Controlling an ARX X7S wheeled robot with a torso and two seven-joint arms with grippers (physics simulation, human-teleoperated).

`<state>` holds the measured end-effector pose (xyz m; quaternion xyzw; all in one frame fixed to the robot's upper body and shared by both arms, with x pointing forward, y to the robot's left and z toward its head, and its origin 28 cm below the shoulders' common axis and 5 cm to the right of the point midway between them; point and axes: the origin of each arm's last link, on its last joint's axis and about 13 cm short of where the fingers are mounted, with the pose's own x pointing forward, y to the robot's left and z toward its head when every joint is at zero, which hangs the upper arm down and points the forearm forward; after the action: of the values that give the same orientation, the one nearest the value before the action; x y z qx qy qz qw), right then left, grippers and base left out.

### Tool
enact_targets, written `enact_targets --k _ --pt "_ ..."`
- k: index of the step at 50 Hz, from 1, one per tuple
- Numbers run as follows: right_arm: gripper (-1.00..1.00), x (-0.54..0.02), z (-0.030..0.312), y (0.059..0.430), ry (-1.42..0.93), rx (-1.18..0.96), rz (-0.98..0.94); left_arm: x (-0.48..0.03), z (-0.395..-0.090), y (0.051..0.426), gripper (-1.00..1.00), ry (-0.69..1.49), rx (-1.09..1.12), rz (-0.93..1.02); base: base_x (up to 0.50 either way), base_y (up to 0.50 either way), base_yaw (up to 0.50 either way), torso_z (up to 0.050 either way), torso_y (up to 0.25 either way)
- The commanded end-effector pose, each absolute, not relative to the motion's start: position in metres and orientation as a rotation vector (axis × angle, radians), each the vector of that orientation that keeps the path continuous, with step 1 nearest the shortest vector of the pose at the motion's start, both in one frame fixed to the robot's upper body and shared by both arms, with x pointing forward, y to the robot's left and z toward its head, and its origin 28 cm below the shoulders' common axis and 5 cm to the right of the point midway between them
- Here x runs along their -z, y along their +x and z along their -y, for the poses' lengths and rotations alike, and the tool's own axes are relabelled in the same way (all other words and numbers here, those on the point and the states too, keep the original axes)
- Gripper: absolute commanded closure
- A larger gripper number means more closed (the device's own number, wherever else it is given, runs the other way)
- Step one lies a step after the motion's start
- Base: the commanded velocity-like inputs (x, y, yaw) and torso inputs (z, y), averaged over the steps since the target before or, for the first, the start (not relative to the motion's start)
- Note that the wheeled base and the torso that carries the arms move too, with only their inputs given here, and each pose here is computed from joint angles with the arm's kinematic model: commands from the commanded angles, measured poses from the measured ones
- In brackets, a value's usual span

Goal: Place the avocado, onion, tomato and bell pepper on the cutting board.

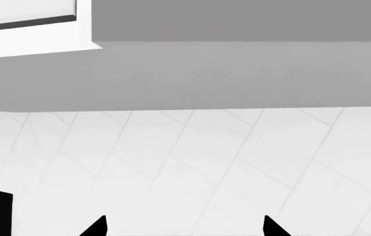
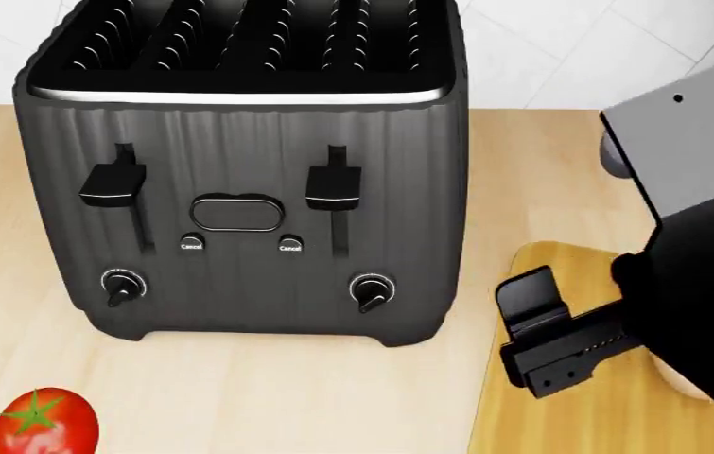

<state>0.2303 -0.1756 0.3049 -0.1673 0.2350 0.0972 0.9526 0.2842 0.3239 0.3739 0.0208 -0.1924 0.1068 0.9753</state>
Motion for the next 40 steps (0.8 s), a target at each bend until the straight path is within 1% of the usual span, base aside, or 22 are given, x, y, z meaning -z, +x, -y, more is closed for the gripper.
enact_targets --k 1,6,8,17,22,27,40 --pt "-1.00 -0.310 0.154 0.216 -0.420 -0.318 -0.455 -0.376 -0.324 0.284 -1.00 0.047 -0.216 0.387 0.00 0.00 0.00 0.000 0.000" --pt "-1.00 -0.304 0.143 0.214 -0.421 -0.374 -0.447 -0.377 -0.321 0.286 -1.00 0.049 -0.208 0.390 0.00 0.00 0.00 0.000 0.000" --pt "-1.00 -0.305 0.138 0.213 -0.385 -0.423 -0.436 -0.377 -0.321 0.285 -1.00 0.049 -0.207 0.390 0.00 0.00 0.00 0.000 0.000" --pt "-1.00 -0.308 0.108 0.212 -0.431 -0.572 -0.400 -0.373 -0.325 0.283 -1.00 0.047 -0.217 0.384 0.00 0.00 0.00 0.000 0.000" --pt "-1.00 -0.309 0.098 0.213 -0.448 -0.622 -0.396 -0.371 -0.327 0.284 -1.00 0.043 -0.225 0.385 0.00 0.00 0.00 0.000 0.000" --pt "-1.00 -0.306 0.082 0.218 -0.466 -0.701 -0.398 -0.372 -0.327 0.284 -1.00 0.043 -0.234 0.394 0.00 0.00 0.00 0.000 0.000" --pt "-1.00 -0.306 0.054 0.232 -0.485 -0.823 -0.376 -0.373 -0.328 0.281 -1.00 0.042 -0.241 0.403 0.00 0.00 0.00 0.000 0.000"
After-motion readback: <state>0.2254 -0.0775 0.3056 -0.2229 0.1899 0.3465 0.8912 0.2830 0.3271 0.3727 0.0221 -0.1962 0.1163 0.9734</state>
